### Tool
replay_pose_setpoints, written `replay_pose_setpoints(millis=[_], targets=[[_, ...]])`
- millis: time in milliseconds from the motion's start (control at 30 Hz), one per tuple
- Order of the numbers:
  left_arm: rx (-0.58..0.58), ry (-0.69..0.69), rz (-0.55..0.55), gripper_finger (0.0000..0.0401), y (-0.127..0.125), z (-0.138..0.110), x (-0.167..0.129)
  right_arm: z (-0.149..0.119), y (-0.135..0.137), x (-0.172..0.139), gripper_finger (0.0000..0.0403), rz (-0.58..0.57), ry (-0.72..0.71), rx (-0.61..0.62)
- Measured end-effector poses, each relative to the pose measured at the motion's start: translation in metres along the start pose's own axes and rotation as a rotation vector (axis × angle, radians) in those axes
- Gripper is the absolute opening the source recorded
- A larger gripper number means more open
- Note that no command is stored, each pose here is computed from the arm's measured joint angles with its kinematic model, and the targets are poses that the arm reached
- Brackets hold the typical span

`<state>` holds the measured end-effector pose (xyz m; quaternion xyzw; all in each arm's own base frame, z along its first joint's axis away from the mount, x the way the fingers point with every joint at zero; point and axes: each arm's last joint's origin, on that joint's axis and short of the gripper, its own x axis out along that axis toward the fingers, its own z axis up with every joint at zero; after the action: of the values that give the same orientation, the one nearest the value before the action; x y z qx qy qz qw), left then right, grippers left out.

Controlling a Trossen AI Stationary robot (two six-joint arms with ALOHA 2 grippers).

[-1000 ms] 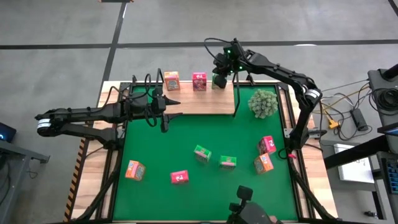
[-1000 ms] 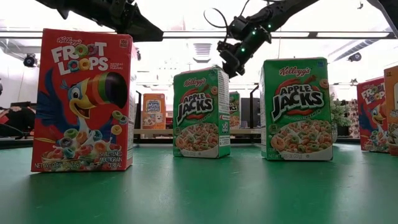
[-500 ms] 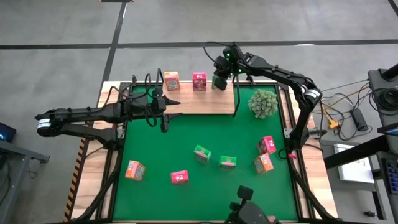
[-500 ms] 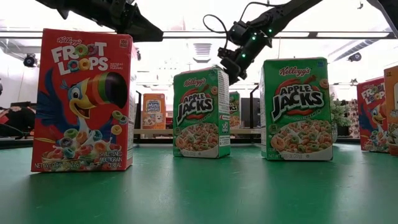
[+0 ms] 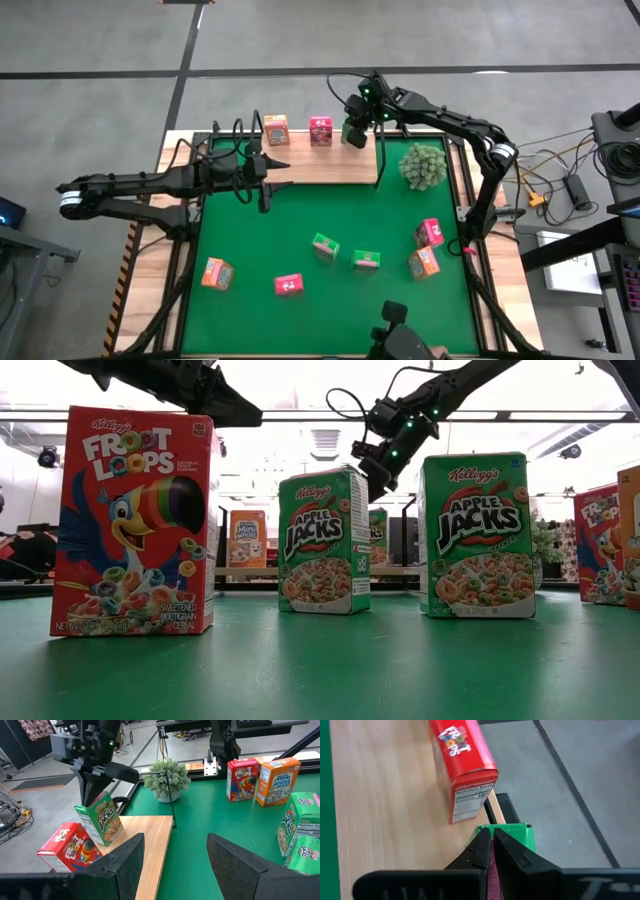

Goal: Stack cereal on shelf
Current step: Put the top green cereal box on the shelf

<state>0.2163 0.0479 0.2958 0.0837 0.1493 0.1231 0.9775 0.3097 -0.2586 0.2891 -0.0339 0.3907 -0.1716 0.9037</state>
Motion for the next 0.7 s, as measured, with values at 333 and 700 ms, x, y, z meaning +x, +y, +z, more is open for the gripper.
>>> replay_pose_setpoints(millis=[333,700], targets=[[0.0,0.0,0.0,0.0199,0.0,0.0,0.0,-0.001,0.003,-0.005,0.0013,0.075,0.028,-0.09],[0.0,0.0,0.0,0.0199,0.0,0.0,0.0,0.006,0.001,-0.011,0.0013,0.059,0.007,-0.07]])
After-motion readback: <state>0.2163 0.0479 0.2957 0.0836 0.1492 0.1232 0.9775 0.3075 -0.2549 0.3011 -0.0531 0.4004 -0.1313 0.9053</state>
